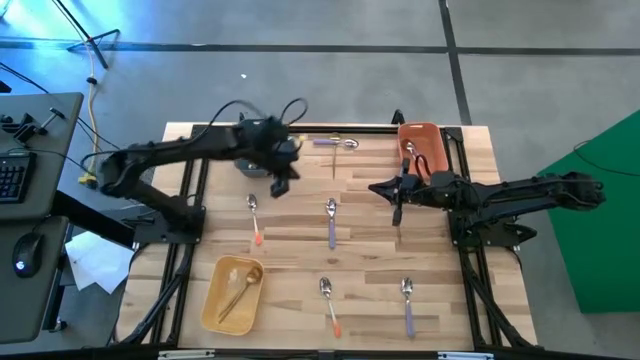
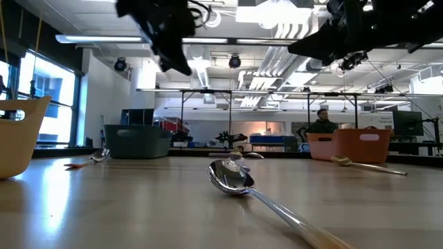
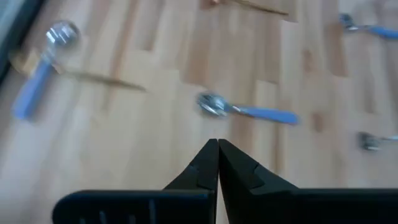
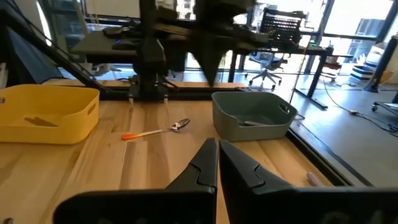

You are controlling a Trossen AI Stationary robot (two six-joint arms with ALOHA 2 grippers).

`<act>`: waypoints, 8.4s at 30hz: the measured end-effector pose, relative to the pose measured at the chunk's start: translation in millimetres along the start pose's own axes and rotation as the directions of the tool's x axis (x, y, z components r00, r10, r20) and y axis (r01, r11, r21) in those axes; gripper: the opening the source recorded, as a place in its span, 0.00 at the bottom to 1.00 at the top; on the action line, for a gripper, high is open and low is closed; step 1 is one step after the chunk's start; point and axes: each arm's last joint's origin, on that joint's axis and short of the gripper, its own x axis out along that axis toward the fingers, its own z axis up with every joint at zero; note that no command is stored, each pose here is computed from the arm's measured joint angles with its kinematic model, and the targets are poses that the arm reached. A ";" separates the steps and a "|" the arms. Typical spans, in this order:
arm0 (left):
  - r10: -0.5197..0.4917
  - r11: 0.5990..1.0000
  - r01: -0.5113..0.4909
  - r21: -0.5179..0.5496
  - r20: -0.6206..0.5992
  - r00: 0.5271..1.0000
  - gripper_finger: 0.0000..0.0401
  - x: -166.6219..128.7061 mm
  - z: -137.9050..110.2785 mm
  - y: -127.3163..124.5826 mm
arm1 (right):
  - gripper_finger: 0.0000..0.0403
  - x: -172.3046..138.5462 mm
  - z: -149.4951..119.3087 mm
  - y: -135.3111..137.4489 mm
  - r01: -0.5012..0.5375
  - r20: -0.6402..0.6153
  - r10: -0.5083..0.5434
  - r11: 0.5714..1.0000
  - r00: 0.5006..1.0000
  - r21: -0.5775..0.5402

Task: Sort silverware by color (type)
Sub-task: Put the top left purple spoon into the blue bin, then put the bottom gold spoon into the yellow bin

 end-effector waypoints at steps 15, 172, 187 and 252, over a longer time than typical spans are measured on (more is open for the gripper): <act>0.050 0.998 -0.036 0.054 -0.274 0.960 0.00 69.3 52.1 108.7 | 0.00 1.3 -7.2 -27.4 0.037 -0.048 -0.038 0.999 0.998 -0.009; 0.099 0.542 -0.555 -0.631 -0.608 0.787 0.15 0.1 -114.3 141.6 | 0.00 -0.2 -17.1 -23.3 -0.085 -0.146 0.070 0.991 0.987 -0.101; 0.313 0.600 -0.613 -0.514 -0.554 0.771 0.43 -28.9 -96.0 127.3 | 0.00 -0.2 -17.1 -23.3 -0.083 -0.146 0.070 0.992 0.987 -0.090; 0.241 0.963 -0.237 -0.127 0.802 0.546 0.13 1.7 -138.5 12.5 | 0.32 28.5 -94.0 -3.5 0.863 -0.965 -0.094 0.474 0.245 0.173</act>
